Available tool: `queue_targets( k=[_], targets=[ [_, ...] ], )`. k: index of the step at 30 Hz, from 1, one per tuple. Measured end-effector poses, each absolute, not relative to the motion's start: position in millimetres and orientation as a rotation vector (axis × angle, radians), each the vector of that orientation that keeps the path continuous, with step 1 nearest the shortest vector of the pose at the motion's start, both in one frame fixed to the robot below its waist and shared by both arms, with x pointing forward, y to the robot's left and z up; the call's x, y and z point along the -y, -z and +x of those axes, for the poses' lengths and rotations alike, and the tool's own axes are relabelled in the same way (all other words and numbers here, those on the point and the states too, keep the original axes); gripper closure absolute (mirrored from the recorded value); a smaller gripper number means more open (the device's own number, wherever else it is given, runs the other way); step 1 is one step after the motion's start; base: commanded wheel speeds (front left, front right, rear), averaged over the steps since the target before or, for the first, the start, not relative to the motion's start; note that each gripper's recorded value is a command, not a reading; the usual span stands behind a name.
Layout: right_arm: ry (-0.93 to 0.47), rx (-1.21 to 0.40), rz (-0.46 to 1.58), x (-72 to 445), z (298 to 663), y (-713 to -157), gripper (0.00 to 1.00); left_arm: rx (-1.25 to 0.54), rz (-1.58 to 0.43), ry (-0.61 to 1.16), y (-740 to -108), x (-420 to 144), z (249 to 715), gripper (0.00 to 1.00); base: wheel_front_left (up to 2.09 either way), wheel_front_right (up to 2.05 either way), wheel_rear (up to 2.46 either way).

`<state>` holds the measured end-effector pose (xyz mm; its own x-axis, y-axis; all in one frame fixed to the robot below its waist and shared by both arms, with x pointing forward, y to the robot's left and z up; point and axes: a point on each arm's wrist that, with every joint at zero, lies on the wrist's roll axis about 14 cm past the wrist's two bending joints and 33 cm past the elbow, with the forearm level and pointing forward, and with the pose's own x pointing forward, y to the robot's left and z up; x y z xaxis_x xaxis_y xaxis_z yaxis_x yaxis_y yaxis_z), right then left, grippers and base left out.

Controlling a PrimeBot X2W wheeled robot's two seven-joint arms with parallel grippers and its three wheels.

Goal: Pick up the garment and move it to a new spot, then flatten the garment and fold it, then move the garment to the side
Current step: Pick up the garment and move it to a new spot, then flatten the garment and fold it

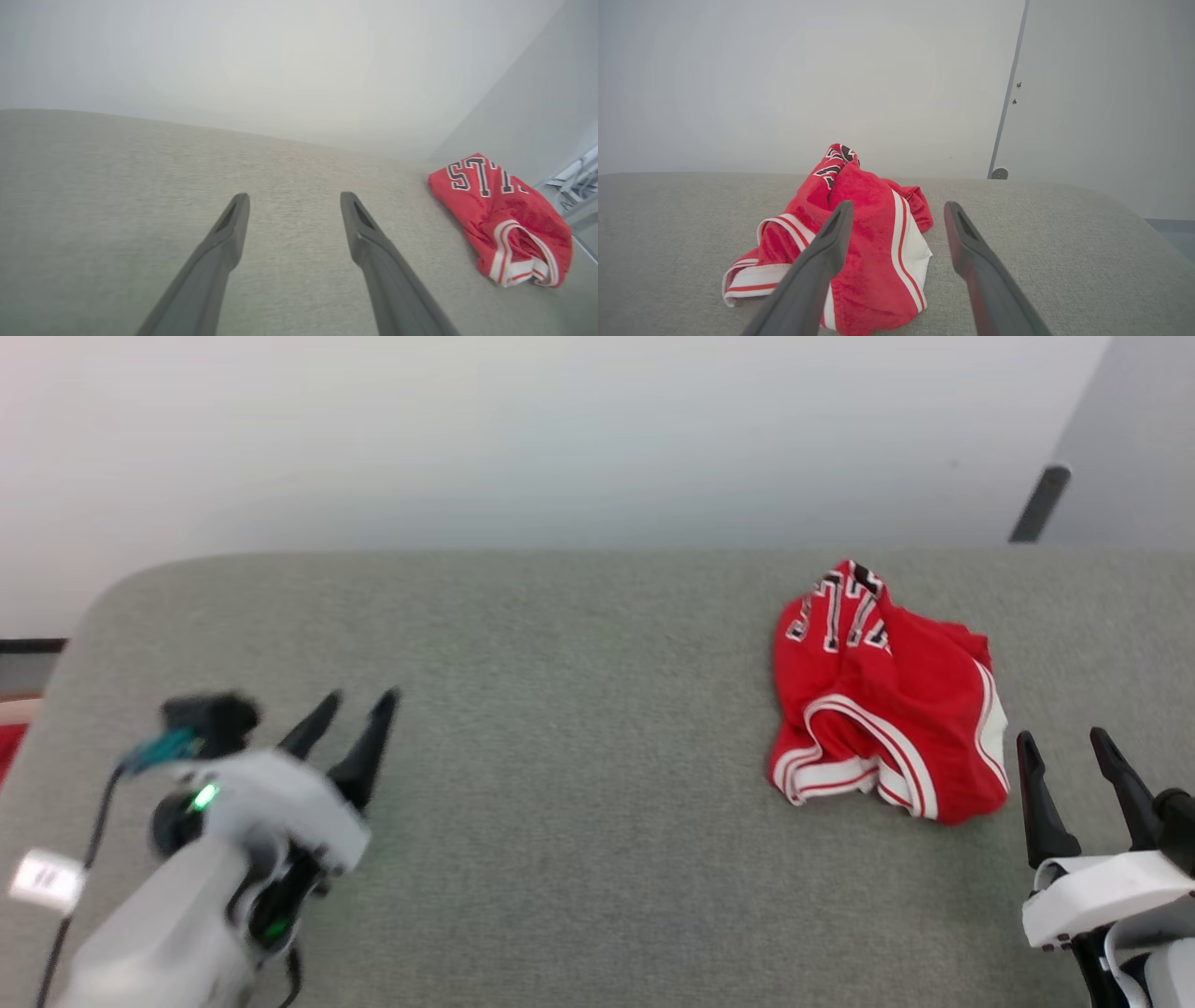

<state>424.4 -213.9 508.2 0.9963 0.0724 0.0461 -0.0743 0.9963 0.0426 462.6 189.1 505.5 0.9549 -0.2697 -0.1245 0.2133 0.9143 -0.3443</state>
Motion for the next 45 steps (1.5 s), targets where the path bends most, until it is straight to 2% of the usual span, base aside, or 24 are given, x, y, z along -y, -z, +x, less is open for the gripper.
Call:
queue_targets(
  k=[7, 15, 27, 38, 45],
  targets=[
    [-0.099, 0.068, 0.052, 204.2, 415.4, -519.0, 0.00, -0.049, -0.248, 0.083, -514.7, -254.0, 410.8, 0.00, 0.00, 0.00, 0.00],
    [-0.070, 0.072, 0.060, 213.0, 400.3, -519.7, 0.00, -0.027, -0.161, 0.014, -497.6, -262.2, 361.7, 0.00, 0.00, 0.00, 0.00],
    [-0.048, 0.100, 0.065, 218.0, 396.0, -532.2, 0.00, 0.051, -0.084, 0.016, -516.3, -259.4, 363.2, 0.00, 0.00, 0.00, 0.00],
    [-0.045, 0.098, 0.069, 218.2, 395.4, -532.1, 0.00, 0.049, -0.083, 0.014, -511.8, -256.4, 361.2, 0.00, 0.00, 0.00, 0.00],
    [-0.064, 0.031, 0.046, 217.7, 399.4, -522.6, 0.00, 0.042, -0.105, 0.010, -506.8, -252.0, 359.5, 0.00, 0.00, 0.00, 0.00]
  ],
)
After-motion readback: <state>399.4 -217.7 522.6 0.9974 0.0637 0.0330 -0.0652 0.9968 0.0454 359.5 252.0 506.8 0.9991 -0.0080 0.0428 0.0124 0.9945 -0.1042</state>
